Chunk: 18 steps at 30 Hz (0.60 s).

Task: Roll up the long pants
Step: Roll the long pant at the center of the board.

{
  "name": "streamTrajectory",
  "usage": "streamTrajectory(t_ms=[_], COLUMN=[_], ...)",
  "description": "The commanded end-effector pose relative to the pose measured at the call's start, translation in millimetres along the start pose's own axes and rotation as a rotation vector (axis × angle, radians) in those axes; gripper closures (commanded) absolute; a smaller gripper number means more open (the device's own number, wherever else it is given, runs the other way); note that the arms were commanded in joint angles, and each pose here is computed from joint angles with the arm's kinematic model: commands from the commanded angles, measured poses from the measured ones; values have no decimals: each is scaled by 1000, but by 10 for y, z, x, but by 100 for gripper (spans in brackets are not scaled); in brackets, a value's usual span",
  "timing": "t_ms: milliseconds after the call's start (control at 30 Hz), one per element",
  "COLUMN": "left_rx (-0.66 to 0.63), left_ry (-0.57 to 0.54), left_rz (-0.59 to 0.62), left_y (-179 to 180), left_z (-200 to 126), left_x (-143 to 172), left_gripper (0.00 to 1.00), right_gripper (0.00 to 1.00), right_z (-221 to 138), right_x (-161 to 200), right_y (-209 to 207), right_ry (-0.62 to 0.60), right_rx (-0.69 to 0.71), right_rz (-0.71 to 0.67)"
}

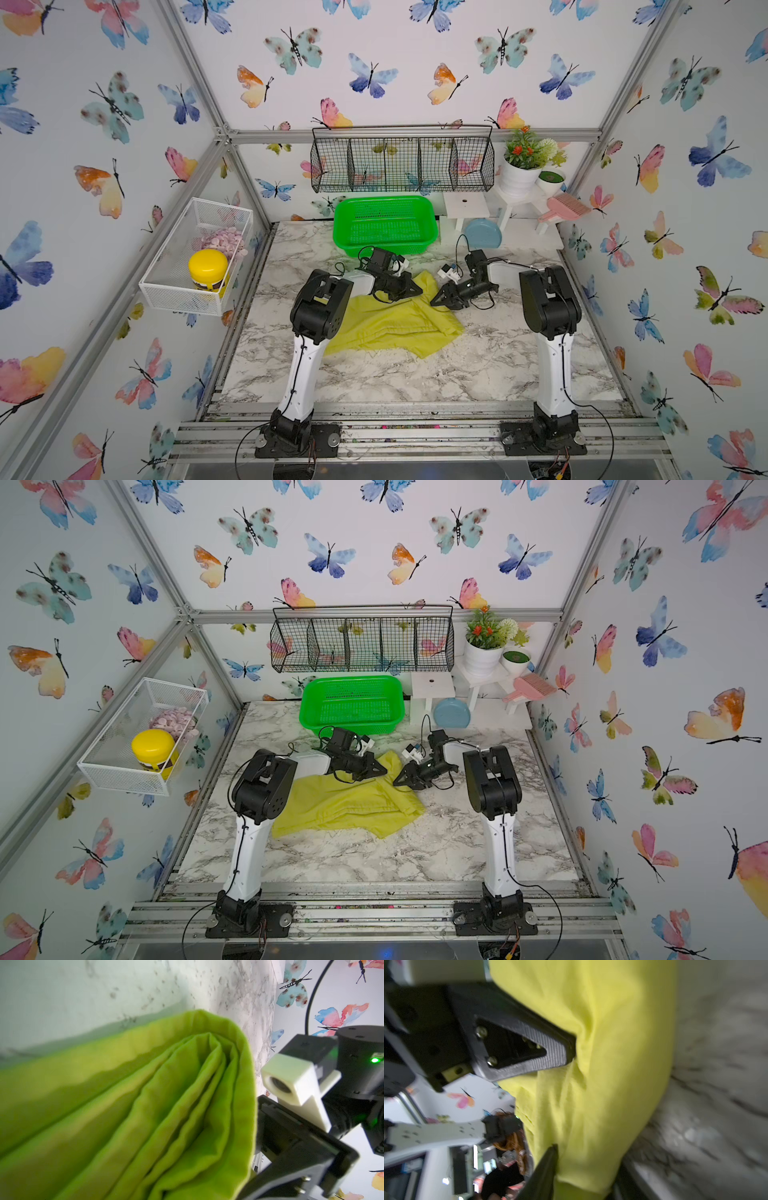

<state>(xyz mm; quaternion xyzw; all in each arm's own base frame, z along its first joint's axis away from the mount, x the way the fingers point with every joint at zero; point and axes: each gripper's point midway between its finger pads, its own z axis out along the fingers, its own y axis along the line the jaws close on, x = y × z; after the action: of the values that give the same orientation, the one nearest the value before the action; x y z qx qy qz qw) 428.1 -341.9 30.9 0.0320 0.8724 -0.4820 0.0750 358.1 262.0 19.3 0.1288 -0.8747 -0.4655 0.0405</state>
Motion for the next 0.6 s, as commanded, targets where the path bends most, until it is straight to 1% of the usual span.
streamTrajectory(t_ms=[0, 33, 67, 100, 200, 300, 400, 467, 533, 567], left_rx=[-98, -96, -93, -89, -83, -81, -95, -107, -128, -136], left_ry=[33, 34, 33, 31, 2, -58, -129, -163, -189, -192], left_rz=[-65, -62, -57, -48, 3, 103, 204, 242, 262, 265], left_y=[404, 390, 370, 342, 194, -71, -336, -432, -451, -446], left_z=[88, 84, 79, 70, -25, -215, -452, -579, -680, -699], left_x=[144, 140, 129, 117, 37, -77, -176, -209, -214, -203], left_gripper=[100, 100, 100, 100, 100, 100, 100, 100, 100, 100], right_gripper=[81, 89, 94, 98, 98, 98, 98, 98, 98, 98], right_z=[318, 300, 285, 264, 166, -97, -532, -856, -1200, -1315], right_x=[426, 416, 413, 404, 366, 308, 259, 220, 164, 145], right_y=[-418, -430, -440, -458, -541, -702, -876, -944, -975, -973], right_ry=[141, 135, 131, 125, 88, 24, -43, -87, -137, -154], right_rx=[132, 152, 167, 188, 279, 426, 648, 780, 904, 942], right_rz=[81, 77, 75, 75, 80, 117, 136, 148, 159, 163])
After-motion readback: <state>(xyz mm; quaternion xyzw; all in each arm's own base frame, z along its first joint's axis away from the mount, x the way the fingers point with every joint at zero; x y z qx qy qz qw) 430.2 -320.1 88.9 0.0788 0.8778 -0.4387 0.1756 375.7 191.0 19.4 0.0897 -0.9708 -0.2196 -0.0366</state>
